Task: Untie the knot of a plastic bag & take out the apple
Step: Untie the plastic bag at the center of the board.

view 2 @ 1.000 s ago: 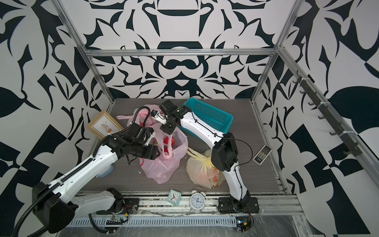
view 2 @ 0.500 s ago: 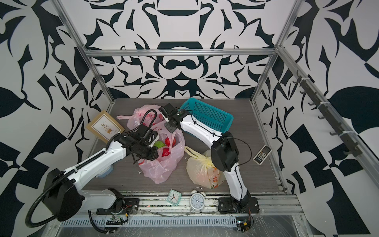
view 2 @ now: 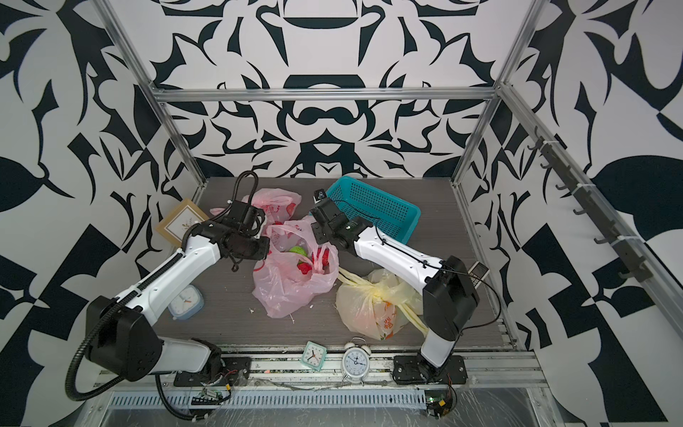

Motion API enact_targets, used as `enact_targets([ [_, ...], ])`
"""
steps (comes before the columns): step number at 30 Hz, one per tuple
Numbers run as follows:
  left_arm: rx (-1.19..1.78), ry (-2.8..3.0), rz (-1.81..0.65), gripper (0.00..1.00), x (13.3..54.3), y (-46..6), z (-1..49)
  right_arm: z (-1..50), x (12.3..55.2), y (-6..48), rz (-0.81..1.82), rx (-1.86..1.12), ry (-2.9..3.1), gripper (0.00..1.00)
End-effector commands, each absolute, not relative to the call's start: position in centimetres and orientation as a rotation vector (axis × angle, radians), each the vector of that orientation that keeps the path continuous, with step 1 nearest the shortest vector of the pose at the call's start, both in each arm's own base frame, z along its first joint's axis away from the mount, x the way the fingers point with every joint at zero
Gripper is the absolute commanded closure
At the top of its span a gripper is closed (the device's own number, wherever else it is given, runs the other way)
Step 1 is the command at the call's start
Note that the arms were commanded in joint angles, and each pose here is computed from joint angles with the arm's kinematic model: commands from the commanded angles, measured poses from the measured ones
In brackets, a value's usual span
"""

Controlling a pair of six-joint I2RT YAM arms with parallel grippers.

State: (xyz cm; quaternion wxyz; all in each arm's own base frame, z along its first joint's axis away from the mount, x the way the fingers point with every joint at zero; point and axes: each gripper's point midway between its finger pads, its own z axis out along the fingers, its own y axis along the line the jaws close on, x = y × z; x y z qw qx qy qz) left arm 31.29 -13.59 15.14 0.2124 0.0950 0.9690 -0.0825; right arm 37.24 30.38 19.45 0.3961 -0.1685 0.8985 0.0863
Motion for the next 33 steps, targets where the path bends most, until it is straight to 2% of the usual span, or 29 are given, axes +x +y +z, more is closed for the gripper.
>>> enact_targets([
  [1, 0.306, 2.662, -0.264, 0.92, 32.4, -14.7, 16.1, 19.5, 36.5, 31.8, 0.35, -0.357, 2.271, 1.0],
  [3, 0.305, 2.642, -0.322, 0.89, 32.1, -15.4, 17.1, 19.1, 36.2, 31.7, 0.347, -0.363, 2.277, 1.0],
  [6, 0.313, 2.61, -0.36, 0.61, 30.3, -15.9, 19.1, 19.2, 36.0, 31.4, 0.327, -0.385, 2.279, 1.0],
  [9, 0.346, 2.594, -0.377, 0.37, 27.1, -16.3, 20.8, 19.4, 35.9, 31.3, 0.318, -0.397, 2.271, 1.0],
  [10, 0.351, 2.597, -0.371, 0.33, 26.0, -16.2, 21.2, 19.3, 35.8, 31.3, 0.317, -0.4, 2.27, 1.0],
  [13, 0.357, 2.621, -0.386, 0.25, 23.4, -16.2, 21.6, 19.1, 35.6, 31.6, 0.321, -0.406, 2.262, 1.0],
  [18, 0.373, 2.716, -0.391, 0.21, 21.2, -17.2, 19.7, 18.5, 35.1, 32.4, 0.312, -0.427, 2.254, 1.0],
  [24, 0.372, 2.771, -0.367, 0.16, 22.1, -18.6, 17.7, 18.2, 34.2, 33.3, 0.3, -0.453, 2.231, 1.0],
  [25, 0.377, 2.807, -0.364, 0.11, 22.3, -19.1, 16.5, 18.1, 34.1, 33.3, 0.3, -0.457, 2.231, 1.0],
  [29, 0.404, 2.9, -0.316, 0.11, 22.0, -19.6, 13.8, 18.0, 33.9, 33.2, 0.305, -0.455, 2.226, 1.0],
  [30, 0.408, 2.93, -0.294, 0.13, 21.8, -19.5, 13.0, 18.0, 33.9, 33.2, 0.306, -0.454, 2.224, 1.0],
  [31, 0.414, 2.955, -0.277, 0.22, 21.6, -19.4, 12.3, 18.1, 33.9, 33.2, 0.308, -0.455, 2.221, 1.0],
  [32, 0.421, 2.98, -0.272, 0.4, 21.3, -19.3, 11.8, 18.1, 33.9, 33.1, 0.306, -0.455, 2.219, 1.0],
  [33, 0.424, 3.0, -0.257, 0.65, 21.1, -19.1, 11.5, 18.1, 33.9, 33.1, 0.303, -0.455, 2.218, 1.0],
])
